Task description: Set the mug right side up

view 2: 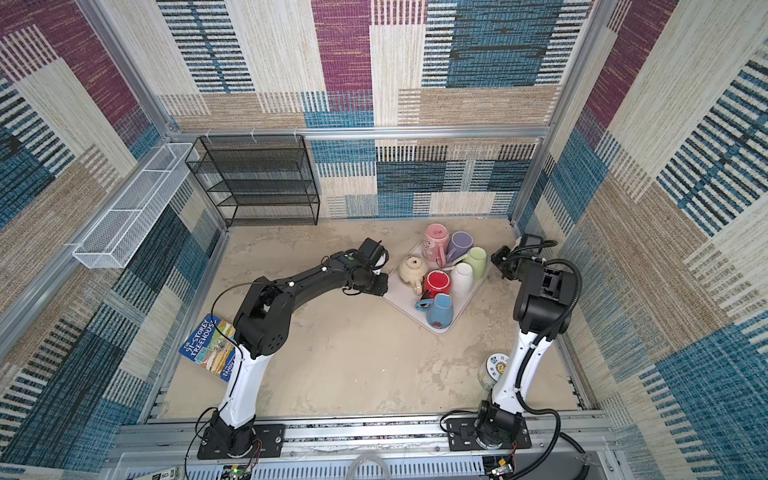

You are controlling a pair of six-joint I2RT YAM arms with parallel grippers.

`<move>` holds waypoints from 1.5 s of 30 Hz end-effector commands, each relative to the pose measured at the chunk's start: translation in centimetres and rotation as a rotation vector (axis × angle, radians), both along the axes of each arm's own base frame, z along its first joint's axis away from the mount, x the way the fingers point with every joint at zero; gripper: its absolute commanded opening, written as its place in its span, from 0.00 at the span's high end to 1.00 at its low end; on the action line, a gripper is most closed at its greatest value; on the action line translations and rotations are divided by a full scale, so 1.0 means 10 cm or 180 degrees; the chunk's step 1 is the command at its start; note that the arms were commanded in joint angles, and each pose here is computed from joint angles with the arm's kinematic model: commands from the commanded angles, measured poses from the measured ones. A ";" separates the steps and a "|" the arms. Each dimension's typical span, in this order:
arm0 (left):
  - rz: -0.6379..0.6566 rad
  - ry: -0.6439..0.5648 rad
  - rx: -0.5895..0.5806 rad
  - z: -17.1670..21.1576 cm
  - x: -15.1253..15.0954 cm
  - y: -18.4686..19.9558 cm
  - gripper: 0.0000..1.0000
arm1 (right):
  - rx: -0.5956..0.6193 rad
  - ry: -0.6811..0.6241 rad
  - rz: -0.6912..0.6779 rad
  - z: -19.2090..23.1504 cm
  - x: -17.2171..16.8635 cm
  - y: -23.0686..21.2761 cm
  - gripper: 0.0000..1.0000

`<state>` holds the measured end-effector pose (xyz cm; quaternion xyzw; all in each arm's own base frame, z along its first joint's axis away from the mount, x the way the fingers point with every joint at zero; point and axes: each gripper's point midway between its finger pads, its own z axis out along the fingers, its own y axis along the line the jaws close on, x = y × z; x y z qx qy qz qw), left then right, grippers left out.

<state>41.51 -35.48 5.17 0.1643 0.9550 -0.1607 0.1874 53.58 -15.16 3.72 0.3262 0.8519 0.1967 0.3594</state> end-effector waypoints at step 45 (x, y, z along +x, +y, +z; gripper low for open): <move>0.0220 0.0106 0.0166 -0.24 0.08 0.04 0.64 | -0.0298 0.0576 0.0204 -0.42 -0.18 0.15 0.72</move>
